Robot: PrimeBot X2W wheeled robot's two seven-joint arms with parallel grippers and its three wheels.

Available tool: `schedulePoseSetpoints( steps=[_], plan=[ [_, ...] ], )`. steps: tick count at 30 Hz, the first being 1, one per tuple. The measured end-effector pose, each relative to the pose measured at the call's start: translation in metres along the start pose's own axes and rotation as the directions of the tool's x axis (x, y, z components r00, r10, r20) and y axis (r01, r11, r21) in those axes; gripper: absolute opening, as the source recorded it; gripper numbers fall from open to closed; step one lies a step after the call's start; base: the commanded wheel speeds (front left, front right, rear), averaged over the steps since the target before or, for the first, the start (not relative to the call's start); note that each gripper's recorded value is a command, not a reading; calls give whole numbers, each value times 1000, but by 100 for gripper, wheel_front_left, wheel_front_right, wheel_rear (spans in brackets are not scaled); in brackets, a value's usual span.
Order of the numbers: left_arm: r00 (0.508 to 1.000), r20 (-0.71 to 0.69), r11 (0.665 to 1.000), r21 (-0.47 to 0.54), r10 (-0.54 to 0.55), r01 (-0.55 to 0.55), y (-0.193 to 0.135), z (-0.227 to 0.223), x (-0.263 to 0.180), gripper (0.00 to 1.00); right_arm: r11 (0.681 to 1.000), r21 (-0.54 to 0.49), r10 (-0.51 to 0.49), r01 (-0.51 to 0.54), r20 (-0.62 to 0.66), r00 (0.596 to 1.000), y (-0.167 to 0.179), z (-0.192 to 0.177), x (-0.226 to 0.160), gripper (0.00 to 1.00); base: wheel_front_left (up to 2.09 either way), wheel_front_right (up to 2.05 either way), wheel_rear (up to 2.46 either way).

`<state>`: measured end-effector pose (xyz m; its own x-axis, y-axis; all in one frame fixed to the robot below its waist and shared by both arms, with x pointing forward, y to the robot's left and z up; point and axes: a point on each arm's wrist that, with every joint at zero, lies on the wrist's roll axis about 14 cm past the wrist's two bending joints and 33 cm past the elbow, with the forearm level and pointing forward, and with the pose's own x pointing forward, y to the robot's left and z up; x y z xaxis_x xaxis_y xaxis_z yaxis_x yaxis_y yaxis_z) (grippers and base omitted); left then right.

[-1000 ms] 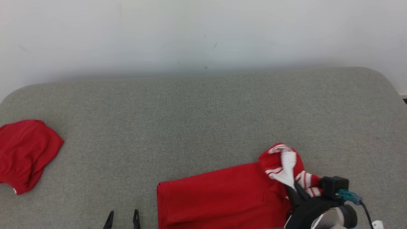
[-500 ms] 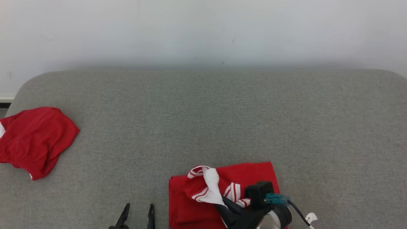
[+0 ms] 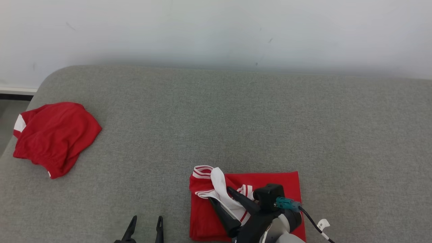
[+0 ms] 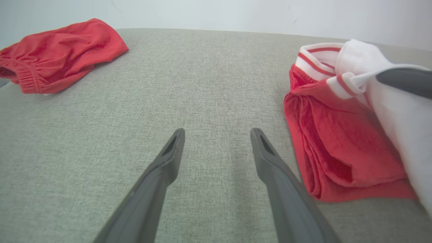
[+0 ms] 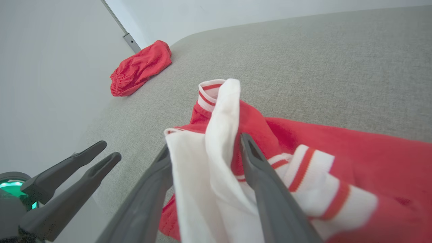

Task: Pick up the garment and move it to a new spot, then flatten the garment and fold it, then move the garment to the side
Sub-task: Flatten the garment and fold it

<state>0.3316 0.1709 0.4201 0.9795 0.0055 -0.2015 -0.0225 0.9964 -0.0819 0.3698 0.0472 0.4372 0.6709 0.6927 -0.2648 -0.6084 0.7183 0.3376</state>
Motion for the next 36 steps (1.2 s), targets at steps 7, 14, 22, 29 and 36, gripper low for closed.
schedulePoseSetpoints(
  steps=[7,14,22,29,36],
  plan=[
    [1000,3,1000,-2,-26,26,-9,2,5,100,998,44,-59,53,145,988,-17,26,-8,100,0,0,0],
    [999,12,999,3,-51,51,-17,5,10,100,988,71,-154,140,255,955,-46,51,-24,100,0,0,0],
    [998,9,999,0,-55,55,-17,3,7,100,982,76,-184,170,243,953,-53,42,-39,100,0,0,0],
    [999,11,999,-2,-48,48,-15,4,4,100,989,81,-136,124,168,976,-36,18,-50,100,0,0,0],
    [998,8,998,8,-59,59,-18,2,3,100,991,76,-120,114,87,989,-32,-2,-63,78,0,0,0]
  ],
)
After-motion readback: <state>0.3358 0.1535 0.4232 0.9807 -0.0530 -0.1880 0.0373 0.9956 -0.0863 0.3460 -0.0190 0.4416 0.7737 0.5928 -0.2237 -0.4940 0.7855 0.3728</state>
